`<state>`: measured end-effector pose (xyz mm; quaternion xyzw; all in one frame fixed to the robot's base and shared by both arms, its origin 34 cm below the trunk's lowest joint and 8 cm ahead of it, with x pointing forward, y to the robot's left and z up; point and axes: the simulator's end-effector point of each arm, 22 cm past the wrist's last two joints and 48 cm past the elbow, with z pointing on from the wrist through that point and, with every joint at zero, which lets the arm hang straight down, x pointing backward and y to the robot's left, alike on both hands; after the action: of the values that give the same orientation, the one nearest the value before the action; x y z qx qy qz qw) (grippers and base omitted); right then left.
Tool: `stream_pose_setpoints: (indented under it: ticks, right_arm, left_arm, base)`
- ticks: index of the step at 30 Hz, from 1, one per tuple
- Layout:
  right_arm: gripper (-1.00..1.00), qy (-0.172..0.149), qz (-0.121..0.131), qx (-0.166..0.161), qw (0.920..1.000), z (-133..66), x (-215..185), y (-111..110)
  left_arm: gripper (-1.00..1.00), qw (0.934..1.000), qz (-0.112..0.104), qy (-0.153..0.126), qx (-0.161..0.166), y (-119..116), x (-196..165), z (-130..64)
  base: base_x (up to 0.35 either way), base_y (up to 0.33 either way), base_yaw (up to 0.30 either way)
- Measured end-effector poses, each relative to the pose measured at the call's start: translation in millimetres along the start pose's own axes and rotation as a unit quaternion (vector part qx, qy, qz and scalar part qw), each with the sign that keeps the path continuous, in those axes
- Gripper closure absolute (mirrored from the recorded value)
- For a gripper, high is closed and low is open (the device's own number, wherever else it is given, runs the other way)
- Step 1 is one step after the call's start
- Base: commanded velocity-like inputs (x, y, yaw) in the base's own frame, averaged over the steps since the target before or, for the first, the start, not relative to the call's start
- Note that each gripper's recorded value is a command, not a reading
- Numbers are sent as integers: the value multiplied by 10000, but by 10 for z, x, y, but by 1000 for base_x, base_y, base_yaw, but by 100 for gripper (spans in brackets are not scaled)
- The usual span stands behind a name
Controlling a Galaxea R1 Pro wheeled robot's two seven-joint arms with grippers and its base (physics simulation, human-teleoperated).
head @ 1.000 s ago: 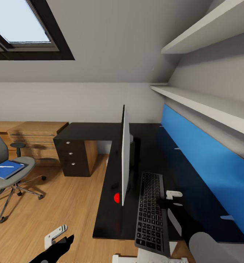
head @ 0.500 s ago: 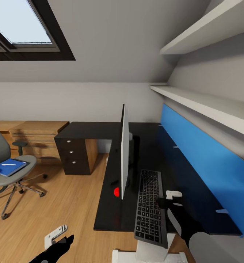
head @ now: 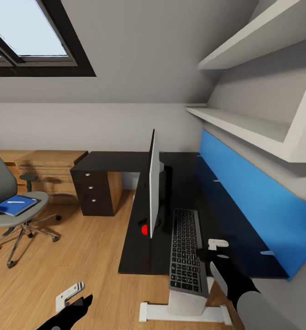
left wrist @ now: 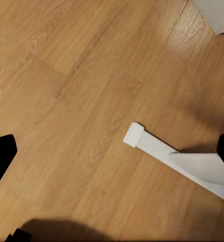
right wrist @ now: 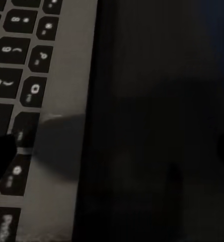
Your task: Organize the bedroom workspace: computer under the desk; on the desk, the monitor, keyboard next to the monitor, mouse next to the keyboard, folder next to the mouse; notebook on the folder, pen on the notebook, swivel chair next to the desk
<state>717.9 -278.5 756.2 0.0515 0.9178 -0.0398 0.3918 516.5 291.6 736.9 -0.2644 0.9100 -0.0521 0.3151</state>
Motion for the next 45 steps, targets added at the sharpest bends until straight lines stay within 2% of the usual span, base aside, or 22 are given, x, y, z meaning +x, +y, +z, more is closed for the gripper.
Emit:
stream_pose_setpoints:
  ticks: [21, 27, 45]
  right_arm:
    - [-100, 56, -8, 9, 10000, 4, 56, -5]
    - [-100, 178, -13, 21, 9998, -42, 118, -22]
    - [-100, 166, 3, 20, 9999, -220, -34, -36]
  left_arm:
    - [-100, 10000, -2, -1, 6, -2, 0, -3]
    - [-100, 10000, -4, 1, 4, -19, -38, -70]
    - [-100, 10000, -2, 46, -34, -48, -100, -258]
  base:
    - [-87, 0, 0]
    - [0, 0, 0]
    - [0, 0, 0]
